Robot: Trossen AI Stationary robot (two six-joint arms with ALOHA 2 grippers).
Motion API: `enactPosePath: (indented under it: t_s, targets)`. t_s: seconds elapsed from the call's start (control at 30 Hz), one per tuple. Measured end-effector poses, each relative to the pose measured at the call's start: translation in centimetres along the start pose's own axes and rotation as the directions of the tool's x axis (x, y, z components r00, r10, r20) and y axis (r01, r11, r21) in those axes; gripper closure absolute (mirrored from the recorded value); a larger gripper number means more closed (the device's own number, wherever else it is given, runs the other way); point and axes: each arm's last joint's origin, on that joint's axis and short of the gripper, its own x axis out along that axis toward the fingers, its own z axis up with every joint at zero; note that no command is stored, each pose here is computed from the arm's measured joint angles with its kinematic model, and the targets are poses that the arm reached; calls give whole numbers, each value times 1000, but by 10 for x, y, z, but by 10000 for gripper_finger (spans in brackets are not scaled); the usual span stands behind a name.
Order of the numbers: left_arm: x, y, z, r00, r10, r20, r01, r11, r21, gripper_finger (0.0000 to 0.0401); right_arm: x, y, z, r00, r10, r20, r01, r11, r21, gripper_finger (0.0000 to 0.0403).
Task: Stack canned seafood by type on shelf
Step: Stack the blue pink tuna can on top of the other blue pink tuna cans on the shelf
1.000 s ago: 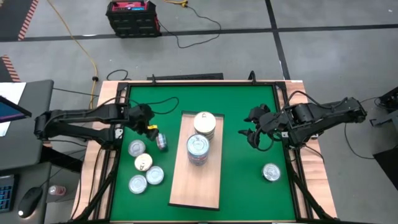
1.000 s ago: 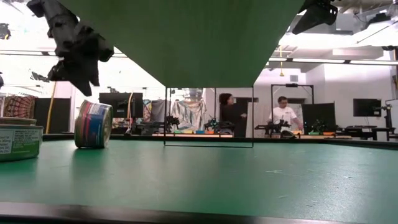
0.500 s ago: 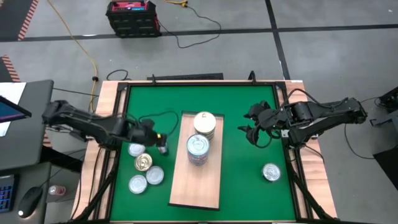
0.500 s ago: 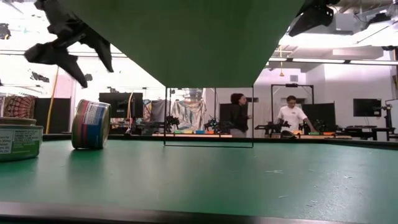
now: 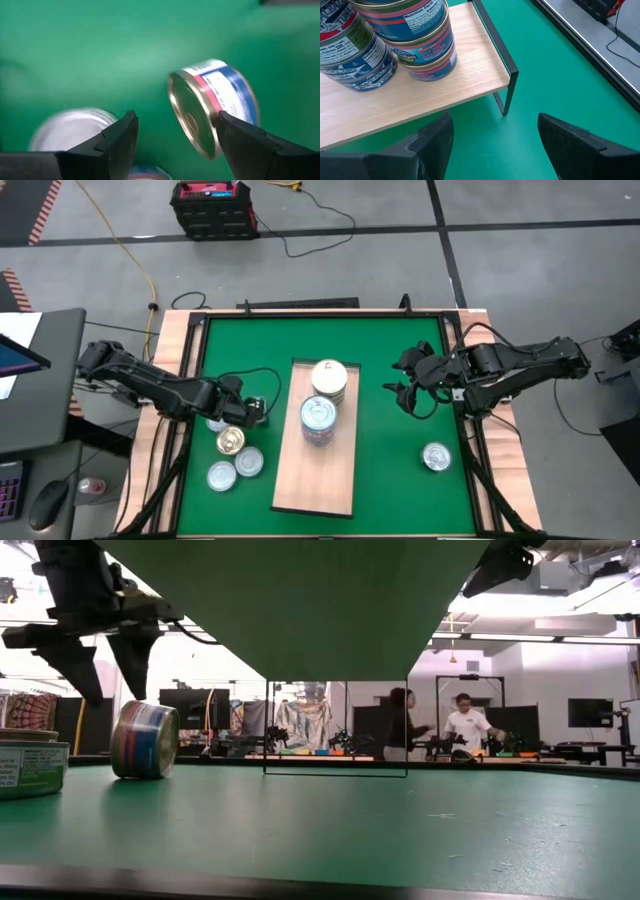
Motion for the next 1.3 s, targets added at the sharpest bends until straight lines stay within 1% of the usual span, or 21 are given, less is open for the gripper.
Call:
enactPosePath:
  t_s: [0.1, 0.2, 0.33, 0.37, 0.47, 0.57, 0.63, 0.7, 0.8, 0.9, 1.0, 1.1, 1.17, 1.3]
  targets:
    - [-1, 7, 2, 998, 61, 21, -61, 998, 4, 147, 0, 0, 0, 1000, 1, 1, -1, 1000, 4, 93]
    - [-2, 13, 3, 994, 111, 9, -112, 992, 51, 147, 0, 0, 0, 1000, 2, 1, -2, 1000, 5, 93]
    - [-17, 21, 11, 985, 173, 8, -173, 981, 87, 147, 0, 0, 0, 1000, 4, 0, -4, 1000, 5, 93]
    - [-23, 22, 14, 986, 169, 12, -169, 982, 86, 147, 0, 0, 0, 1000, 7, -1, -7, 1000, 6, 93]
    - [-39, 17, 20, 995, 101, 13, -101, 993, 67, 147, 0, 0, 0, 1000, 9, -3, -9, 1000, 8, 93]
    - [-45, 7, 21, 999, 14, -37, -13, 999, 30, 147, 0, 0, 0, 1000, 9, -2, -9, 1000, 8, 93]
    - [-43, 0, 18, 997, -22, -70, 21, 1000, -19, 147, 0, 1, 1, 1000, 9, 5, -9, 1000, 11, 93]
    - [-38, -7, 14, 997, -23, -68, 18, 997, -73, 147, 0, 1, 3, 1000, 17, 24, -17, 1000, 15, 93]
    - [-28, -13, 8, 999, 18, -39, -23, 991, -129, 147, 0, 3, 6, 998, 28, 57, -30, 999, 27, 93]
    - [-20, -16, 4, 996, 74, -40, -79, 983, -166, 140, 0, 3, 7, 997, 30, 64, -32, 999, 30, 93]
    - [-15, -18, 1, 994, 104, -46, -111, 975, -194, 126, 0, 3, 6, 998, 27, 59, -28, 999, 19, 93]
    - [-9, -23, -2, 993, 113, -39, -118, 970, -214, 104, 0, 3, 6, 998, 29, 62, -29, 1000, 3, 93]
    - [-4, -27, -5, 992, 115, -42, -121, 969, -216, 88, 0, 3, 6, 998, 28, 62, -28, 1000, 0, 93]
    - [11, -35, -14, 986, 153, -64, -163, 962, -219, 62, 0, 3, 6, 998, 28, 62, -28, 1000, 0, 93]
